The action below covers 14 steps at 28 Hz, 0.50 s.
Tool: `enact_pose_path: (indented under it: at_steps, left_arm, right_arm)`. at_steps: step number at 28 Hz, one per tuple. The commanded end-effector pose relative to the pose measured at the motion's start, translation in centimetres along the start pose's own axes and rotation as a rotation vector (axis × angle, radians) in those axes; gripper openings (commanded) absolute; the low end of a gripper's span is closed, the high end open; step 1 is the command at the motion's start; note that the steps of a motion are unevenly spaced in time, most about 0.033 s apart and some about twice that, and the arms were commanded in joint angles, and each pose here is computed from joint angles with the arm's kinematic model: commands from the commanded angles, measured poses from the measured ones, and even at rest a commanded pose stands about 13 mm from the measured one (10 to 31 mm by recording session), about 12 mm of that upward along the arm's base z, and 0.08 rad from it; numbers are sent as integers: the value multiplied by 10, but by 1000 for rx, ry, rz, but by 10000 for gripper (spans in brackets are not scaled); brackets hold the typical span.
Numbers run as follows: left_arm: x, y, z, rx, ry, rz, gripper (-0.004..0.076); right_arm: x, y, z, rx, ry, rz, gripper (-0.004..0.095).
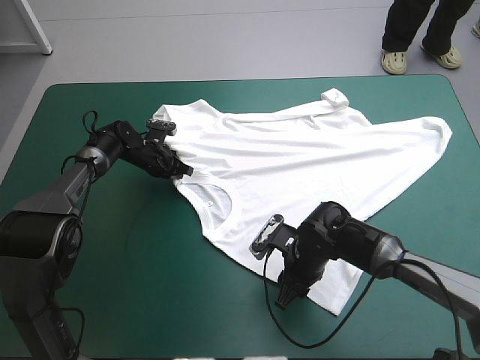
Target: Fold the cloth
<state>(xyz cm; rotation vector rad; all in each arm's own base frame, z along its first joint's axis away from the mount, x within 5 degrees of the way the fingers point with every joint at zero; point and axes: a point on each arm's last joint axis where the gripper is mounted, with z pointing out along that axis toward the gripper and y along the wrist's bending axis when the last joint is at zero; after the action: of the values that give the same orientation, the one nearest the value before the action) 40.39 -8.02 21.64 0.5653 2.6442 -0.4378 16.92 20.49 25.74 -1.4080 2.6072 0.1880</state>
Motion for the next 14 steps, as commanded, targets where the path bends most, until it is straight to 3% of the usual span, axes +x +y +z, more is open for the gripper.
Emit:
enact_pose_path:
  at_steps: [1, 10, 11, 14]
  left_arm:
    - [-13, -9, -27, -6, -89, 13, 19]
    - [-13, -8, -27, -9, -90, 18, 19]
    - [-13, -8, -27, -10, -89, 19, 19]
    - [-13, -7, -27, -21, -87, 28, 19]
  right_arm:
    - [-8, 0, 3, 0, -31, 5, 482]
    - [-14, -5, 34, 17, 62, 22, 455]
    - [-13, -7, 39, 31, 85, 26, 406]
    - [-11, -11, 46, 76, 84, 24, 18]
